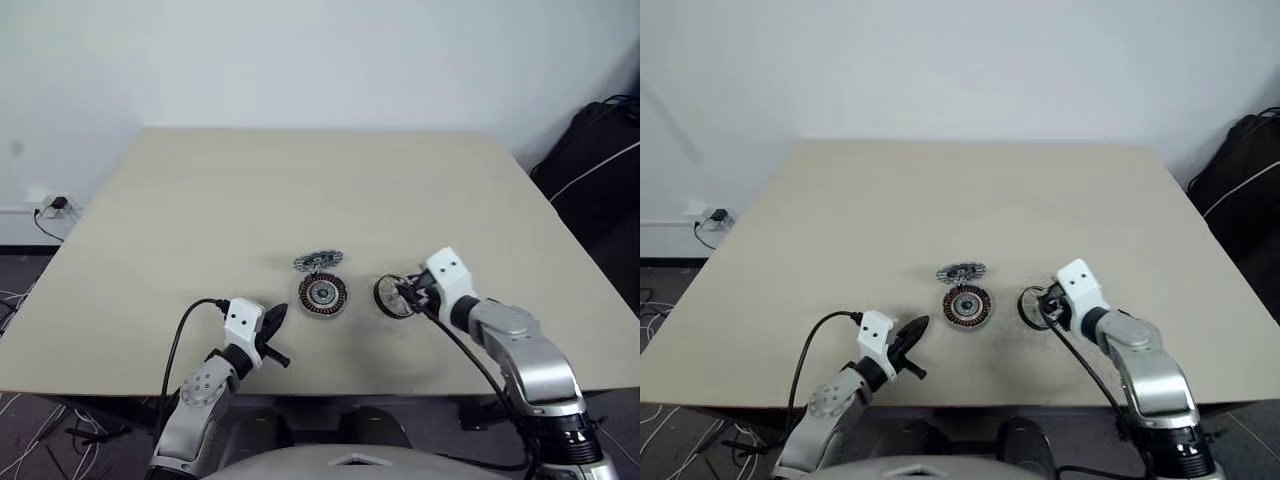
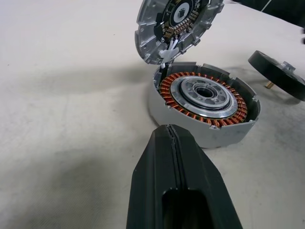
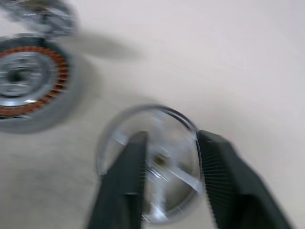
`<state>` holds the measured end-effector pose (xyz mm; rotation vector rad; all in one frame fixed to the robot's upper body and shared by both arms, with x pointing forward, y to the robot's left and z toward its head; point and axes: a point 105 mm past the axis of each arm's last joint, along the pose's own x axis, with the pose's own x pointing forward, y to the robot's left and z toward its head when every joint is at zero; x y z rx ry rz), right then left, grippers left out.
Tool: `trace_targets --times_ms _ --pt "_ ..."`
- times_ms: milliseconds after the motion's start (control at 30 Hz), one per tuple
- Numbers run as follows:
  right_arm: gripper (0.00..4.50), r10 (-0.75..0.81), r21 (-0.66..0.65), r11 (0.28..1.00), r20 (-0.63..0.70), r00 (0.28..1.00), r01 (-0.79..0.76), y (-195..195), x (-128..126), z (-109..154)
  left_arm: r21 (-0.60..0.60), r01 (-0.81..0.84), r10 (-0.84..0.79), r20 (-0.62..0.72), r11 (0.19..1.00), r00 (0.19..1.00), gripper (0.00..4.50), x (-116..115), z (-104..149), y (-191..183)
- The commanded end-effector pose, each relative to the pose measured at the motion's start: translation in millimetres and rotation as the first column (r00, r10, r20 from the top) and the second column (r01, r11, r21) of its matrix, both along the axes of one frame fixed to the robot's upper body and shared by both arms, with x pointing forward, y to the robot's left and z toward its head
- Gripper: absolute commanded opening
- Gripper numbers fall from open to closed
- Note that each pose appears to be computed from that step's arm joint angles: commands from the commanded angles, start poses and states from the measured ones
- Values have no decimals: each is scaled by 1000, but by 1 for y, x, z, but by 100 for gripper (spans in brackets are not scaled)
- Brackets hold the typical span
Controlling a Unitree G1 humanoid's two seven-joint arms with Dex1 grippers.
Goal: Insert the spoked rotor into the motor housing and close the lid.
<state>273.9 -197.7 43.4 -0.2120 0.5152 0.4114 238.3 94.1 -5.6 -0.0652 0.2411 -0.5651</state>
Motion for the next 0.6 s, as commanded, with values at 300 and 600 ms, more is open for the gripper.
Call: trace_targets --times_ms 300,600 --pt "423 -175 104 978 -48 983 179 -20 -20 -7 4 58 -58 53 998 997 0 7 16 -9" --pt "357 -71 27 997 -32 997 72 -5 -12 -4 8 53 -53 42 999 998 0 6 13 -7"
